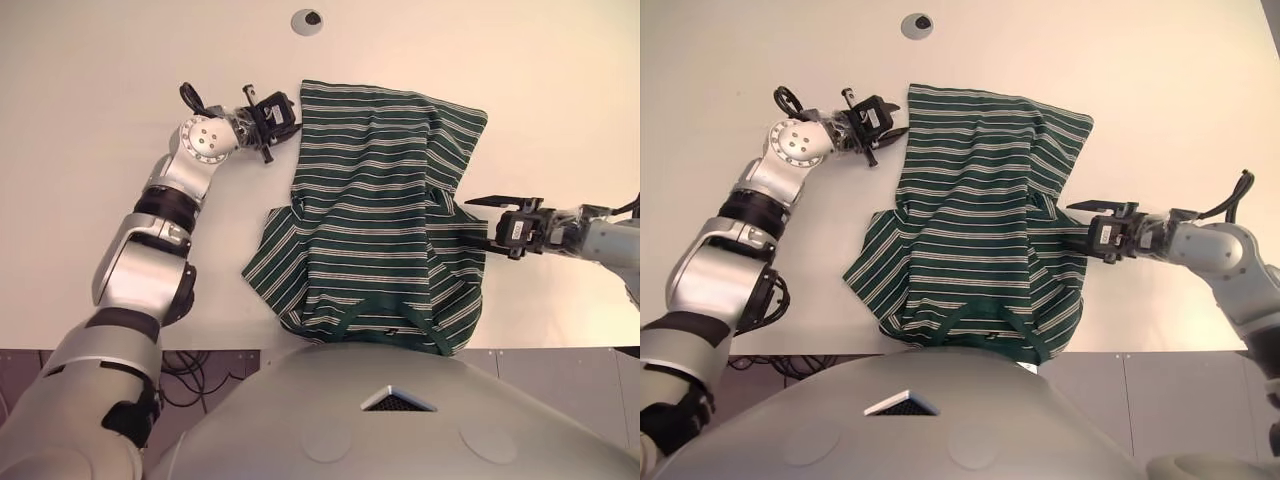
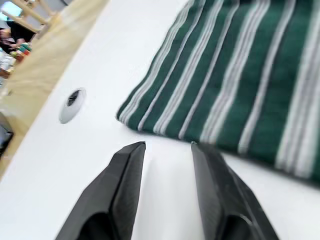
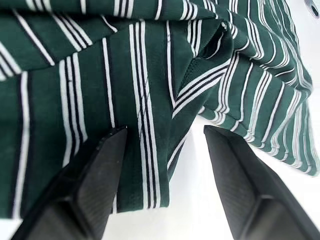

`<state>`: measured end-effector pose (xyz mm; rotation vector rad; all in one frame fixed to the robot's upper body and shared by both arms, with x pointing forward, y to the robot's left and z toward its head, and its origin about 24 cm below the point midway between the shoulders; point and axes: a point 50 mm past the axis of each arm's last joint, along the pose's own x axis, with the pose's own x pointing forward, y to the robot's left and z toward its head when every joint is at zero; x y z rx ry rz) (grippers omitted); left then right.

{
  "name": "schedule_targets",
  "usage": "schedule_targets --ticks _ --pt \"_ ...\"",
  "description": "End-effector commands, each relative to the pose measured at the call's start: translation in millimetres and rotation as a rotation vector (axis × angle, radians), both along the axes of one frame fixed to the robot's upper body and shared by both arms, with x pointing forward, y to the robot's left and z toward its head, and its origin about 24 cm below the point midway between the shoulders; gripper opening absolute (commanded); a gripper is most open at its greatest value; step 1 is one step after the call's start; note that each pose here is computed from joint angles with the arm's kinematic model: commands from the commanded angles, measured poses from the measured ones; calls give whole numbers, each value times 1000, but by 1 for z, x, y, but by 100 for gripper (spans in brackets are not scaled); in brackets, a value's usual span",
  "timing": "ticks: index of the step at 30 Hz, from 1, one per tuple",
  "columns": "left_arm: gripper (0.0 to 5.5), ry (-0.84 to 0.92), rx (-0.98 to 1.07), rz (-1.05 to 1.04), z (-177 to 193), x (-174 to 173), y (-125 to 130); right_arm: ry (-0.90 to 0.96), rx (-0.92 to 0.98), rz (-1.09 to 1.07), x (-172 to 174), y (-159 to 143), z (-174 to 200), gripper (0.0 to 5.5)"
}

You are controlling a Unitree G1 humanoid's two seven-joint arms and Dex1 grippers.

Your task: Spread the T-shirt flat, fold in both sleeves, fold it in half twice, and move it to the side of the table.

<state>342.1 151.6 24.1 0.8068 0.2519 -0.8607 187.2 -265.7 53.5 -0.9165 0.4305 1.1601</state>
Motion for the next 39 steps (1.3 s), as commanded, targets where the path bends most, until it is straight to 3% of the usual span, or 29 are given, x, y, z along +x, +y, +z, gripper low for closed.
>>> schedule_targets --ticks 1,5,10,16,19,22,26,33,39 --pt "165 107 140 71 -30 -10 15 303 -246 -148 -45 -61 -15 280" --pt "165 124 216 172 -40 -14 35 251 -232 -211 -43 -73 -4 280" --pt "165 81 192 168 -32 -9 38 205 -174 -209 -42 -69 6 280" --pt "165 -8 -175 140 1 -10 50 -1 -145 -221 -27 -68 25 280" --pt "165 102 -478 152 20 -39 81 -98 -33 -219 -24 -57 41 280" --pt "165 220 -558 109 27 -92 101 -146 65 -225 -19 -48 50 280" --pt "165 626 -625 -31 24 -170 115 -182 89 -212 -8 -39 51 280" --pt "165 865 -648 94 -9 -206 112 -167 103 -167 -1 -25 44 280" --pt "228 907 -656 66 -2 -208 90 -165 111 -158 -3 -20 40 284"
